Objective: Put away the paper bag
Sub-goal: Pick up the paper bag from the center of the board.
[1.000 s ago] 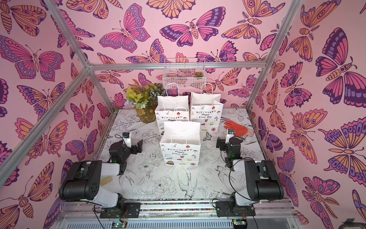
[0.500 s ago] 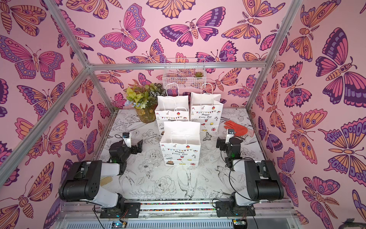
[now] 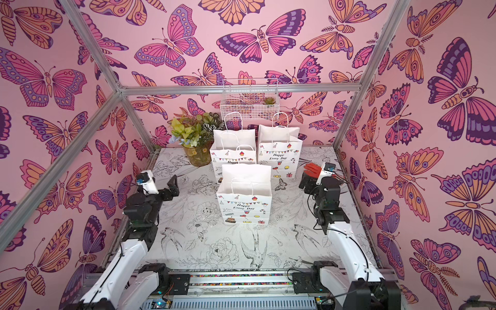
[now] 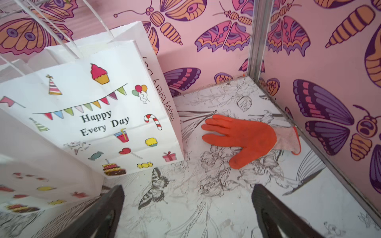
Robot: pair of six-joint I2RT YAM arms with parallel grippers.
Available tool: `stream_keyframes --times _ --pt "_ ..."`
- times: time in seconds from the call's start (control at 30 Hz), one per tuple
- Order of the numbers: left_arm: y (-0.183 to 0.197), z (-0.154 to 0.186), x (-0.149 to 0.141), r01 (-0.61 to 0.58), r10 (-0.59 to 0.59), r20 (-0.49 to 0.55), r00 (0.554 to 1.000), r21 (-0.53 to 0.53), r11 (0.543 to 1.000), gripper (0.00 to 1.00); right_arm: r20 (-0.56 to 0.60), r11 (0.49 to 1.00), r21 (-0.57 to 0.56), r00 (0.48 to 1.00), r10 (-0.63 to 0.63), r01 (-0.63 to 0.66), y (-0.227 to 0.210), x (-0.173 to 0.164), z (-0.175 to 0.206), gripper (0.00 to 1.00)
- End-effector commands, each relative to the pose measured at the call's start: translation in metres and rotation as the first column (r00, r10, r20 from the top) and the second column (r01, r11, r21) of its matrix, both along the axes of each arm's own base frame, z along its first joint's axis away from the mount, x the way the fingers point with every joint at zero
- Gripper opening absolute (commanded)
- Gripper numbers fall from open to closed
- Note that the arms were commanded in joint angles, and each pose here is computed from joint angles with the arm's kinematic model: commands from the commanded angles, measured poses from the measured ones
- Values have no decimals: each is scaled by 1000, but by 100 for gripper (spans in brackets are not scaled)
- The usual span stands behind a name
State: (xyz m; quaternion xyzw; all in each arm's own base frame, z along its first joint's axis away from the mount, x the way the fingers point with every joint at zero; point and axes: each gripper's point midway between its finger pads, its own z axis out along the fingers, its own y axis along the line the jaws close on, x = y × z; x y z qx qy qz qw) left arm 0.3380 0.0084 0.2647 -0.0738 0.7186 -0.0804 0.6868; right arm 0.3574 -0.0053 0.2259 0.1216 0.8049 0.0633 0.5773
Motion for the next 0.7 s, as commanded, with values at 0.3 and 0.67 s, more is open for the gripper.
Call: stream_keyframes --times 0.3,0.67 --pt "-81 -5 -59 369 -412 -99 906 -297 881 97 -135 826 308 838 529 -472 97 -69 -1 75" --pt "-152 9 -110 642 -677 -74 732 -255 723 96 107 598 348 664 740 -722 146 -129 49 64"
